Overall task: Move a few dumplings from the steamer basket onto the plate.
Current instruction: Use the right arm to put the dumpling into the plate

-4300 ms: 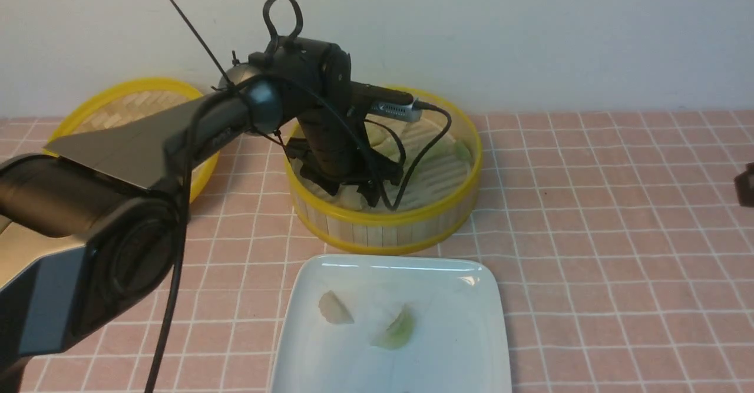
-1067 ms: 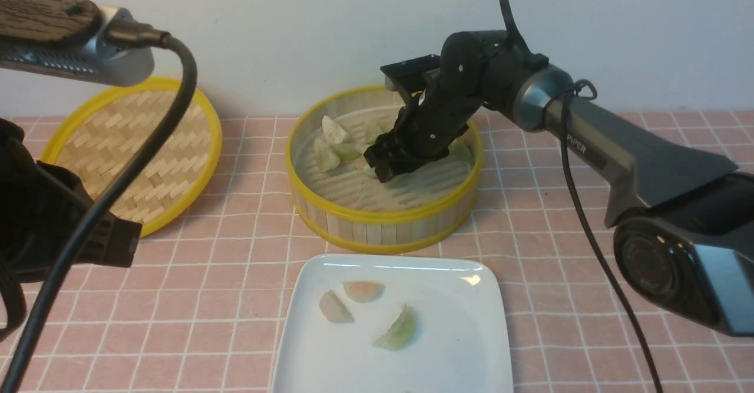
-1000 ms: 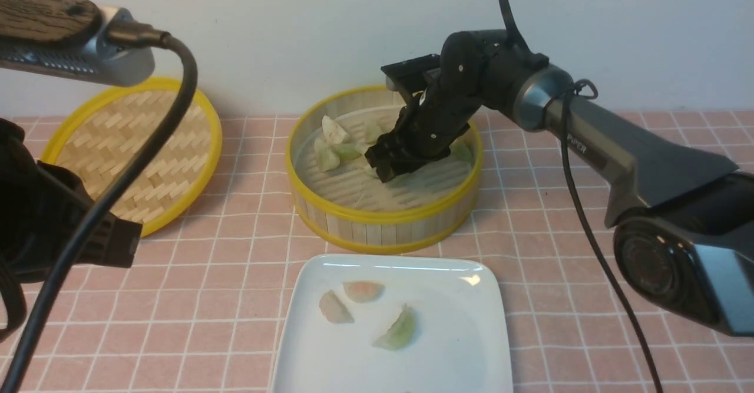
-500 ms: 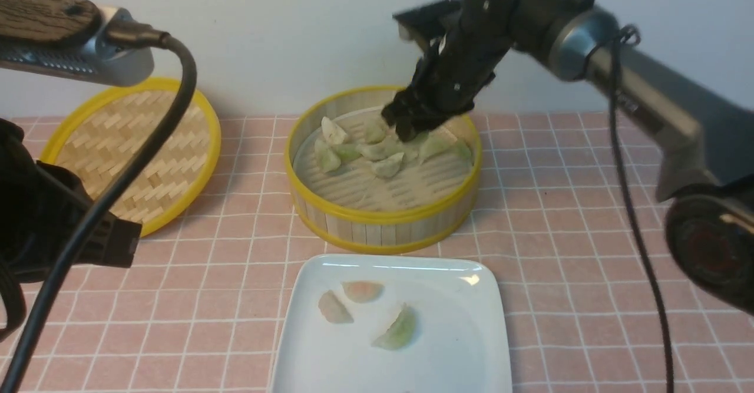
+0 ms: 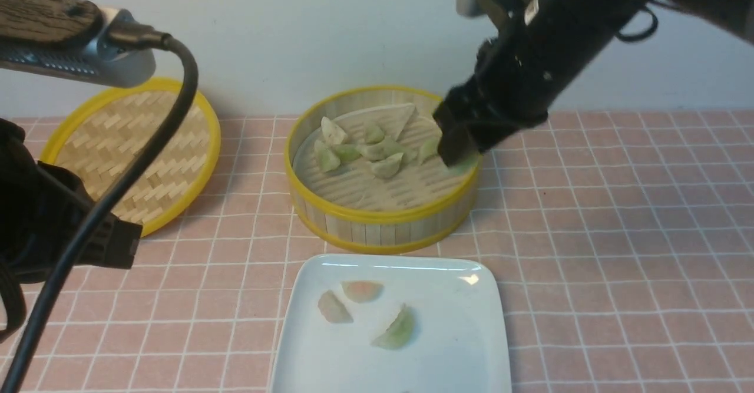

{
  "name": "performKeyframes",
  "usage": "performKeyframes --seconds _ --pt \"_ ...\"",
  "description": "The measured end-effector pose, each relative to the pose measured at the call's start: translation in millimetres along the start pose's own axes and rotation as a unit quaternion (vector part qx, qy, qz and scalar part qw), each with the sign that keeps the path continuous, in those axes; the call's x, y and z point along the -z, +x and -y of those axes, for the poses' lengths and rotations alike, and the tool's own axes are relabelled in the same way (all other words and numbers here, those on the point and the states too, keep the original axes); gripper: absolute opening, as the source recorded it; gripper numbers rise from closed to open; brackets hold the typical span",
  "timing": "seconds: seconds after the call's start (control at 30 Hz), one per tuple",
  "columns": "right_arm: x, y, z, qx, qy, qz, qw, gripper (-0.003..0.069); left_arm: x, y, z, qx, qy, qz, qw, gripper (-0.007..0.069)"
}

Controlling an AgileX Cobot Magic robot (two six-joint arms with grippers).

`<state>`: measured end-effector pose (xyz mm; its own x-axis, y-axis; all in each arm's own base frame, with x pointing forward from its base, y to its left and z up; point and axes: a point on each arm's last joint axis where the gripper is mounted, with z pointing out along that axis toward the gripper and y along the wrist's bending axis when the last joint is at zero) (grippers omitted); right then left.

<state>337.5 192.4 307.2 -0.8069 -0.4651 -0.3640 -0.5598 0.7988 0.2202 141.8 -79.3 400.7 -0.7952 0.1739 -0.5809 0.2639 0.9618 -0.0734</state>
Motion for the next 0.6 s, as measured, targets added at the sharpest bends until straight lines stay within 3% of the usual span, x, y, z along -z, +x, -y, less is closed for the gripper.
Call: performKeyframes --seconds 0.2,0.47,0.6 --pt "-70 52 3 -0.04 -0.044 -0.074 0.996 0.0312 0 0 0 -0.002 0.0 0.0 1.0 -0.0006" --pt "-116 65 -13 -0.026 -0.045 -0.093 0.994 0.0316 0 0 0 -0.002 0.0 0.0 1.0 -0.0006" --pt "-115 62 -15 -0.028 -0.046 -0.096 0.994 0.0419 0 0 0 -0.002 0.0 0.0 1.0 -0.0006"
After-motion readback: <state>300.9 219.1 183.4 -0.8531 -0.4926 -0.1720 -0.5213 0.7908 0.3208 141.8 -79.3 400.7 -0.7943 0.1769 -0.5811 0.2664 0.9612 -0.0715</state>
